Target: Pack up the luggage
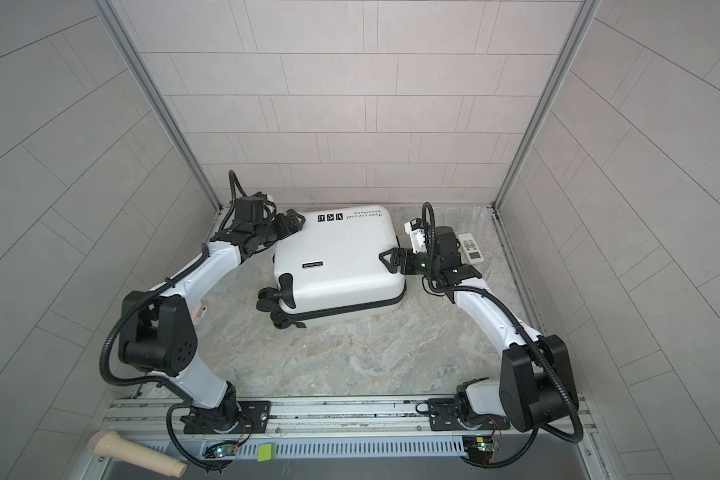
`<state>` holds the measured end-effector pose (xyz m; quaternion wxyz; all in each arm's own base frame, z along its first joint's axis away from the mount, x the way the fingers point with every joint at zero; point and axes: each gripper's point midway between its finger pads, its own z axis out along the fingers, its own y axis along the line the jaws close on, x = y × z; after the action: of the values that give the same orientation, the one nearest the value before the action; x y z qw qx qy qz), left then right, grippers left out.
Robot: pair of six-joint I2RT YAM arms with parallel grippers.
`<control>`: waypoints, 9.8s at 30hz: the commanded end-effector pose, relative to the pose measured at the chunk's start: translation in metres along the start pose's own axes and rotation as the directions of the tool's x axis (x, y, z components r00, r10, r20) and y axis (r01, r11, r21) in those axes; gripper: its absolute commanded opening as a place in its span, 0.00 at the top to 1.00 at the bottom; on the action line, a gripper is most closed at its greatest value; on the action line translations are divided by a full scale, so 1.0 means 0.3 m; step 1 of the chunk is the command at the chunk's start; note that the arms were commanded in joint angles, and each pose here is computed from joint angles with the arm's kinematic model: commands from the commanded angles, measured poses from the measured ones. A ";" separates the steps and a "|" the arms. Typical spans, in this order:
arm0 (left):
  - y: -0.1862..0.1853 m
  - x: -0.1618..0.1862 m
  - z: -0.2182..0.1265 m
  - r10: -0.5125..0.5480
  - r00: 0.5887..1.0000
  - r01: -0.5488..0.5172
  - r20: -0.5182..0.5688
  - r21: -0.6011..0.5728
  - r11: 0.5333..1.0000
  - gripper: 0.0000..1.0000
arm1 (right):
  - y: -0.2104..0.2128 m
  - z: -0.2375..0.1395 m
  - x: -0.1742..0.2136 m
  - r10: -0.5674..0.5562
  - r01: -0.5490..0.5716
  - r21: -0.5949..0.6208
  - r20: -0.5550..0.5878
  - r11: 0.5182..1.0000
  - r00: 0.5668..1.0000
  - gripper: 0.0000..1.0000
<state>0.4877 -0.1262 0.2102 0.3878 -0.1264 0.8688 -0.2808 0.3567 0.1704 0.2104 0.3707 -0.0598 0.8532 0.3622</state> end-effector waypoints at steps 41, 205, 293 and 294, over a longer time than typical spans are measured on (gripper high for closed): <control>-0.325 0.673 -0.671 0.058 0.994 -0.051 -0.097 0.077 0.996 0.03 | -0.499 0.063 0.016 0.493 -0.482 0.307 0.045 0.821 0.869 0.22; -0.229 0.186 -0.136 0.146 0.989 -0.148 0.021 0.109 0.983 0.00 | -0.064 -0.129 -0.006 0.109 -0.084 0.358 -0.049 0.930 0.993 0.00; 0.061 0.673 -0.285 0.392 0.918 -0.394 0.058 0.014 0.919 0.39 | -0.112 -0.068 0.136 0.103 -0.067 0.348 -0.088 0.935 0.991 0.05; 0.061 0.676 -0.275 0.390 0.918 -0.393 0.072 0.023 0.919 0.39 | -0.112 -0.070 0.137 0.103 -0.067 0.348 -0.086 0.935 0.991 0.06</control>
<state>0.2753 -0.1612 0.1033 0.4135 0.0583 0.8896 -0.1850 0.3288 0.1437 0.1677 0.3033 0.0201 0.9257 0.2249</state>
